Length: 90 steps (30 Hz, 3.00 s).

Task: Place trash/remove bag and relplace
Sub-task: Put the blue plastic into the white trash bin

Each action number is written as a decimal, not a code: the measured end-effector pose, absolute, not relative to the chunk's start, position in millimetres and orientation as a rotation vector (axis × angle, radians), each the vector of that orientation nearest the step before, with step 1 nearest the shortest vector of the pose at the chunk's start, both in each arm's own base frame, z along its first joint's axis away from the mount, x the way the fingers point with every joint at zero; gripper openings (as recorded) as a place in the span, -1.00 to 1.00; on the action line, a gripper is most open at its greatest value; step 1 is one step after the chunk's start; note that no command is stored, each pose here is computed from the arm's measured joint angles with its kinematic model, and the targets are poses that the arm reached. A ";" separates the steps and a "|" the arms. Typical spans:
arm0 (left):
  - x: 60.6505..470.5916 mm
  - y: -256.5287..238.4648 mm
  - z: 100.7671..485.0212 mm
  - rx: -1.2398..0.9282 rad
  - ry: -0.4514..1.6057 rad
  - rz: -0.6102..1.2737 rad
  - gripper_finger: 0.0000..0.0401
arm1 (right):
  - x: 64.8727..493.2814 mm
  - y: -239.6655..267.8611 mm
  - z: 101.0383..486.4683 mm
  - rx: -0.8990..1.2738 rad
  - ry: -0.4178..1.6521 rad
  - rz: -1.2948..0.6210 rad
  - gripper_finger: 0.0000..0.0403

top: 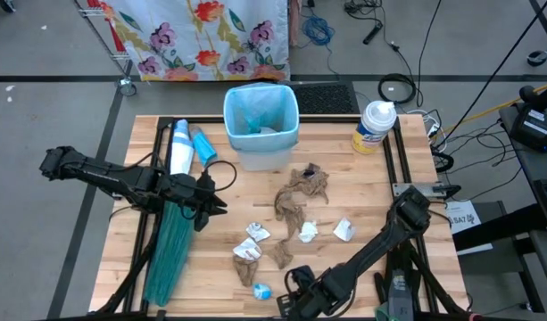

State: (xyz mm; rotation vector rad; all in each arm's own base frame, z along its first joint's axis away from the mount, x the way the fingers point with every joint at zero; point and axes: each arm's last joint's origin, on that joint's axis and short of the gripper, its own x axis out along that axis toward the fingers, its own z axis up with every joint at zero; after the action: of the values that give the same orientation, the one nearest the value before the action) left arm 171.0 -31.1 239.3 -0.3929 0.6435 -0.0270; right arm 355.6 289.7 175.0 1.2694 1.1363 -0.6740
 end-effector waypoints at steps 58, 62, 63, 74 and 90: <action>172.4 -30.8 241.1 -0.394 0.618 -0.021 -0.46 | 311.0 319.7 196.5 1.380 1.073 -0.792 -0.11; 172.1 -31.1 240.8 -0.397 0.626 -0.031 -0.46 | 313.2 323.4 181.9 1.378 1.085 -0.820 -0.12; 172.1 -31.2 240.8 -0.397 0.626 -0.032 -0.46 | 313.9 324.6 178.6 1.380 1.102 -0.821 -0.12; 172.0 -31.6 240.7 -0.403 0.631 -0.049 -0.46 | 325.6 319.1 139.6 1.302 1.086 -0.924 -0.49; 172.2 -29.7 240.4 -0.404 0.633 -0.041 -0.46 | 332.6 236.0 232.6 1.042 0.946 -0.903 -0.95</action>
State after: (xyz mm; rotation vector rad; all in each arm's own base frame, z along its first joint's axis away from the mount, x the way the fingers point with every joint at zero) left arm 172.2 -29.7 240.4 -0.4036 0.6328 -0.0412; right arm 332.6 236.0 232.6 1.0425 0.9461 -0.9027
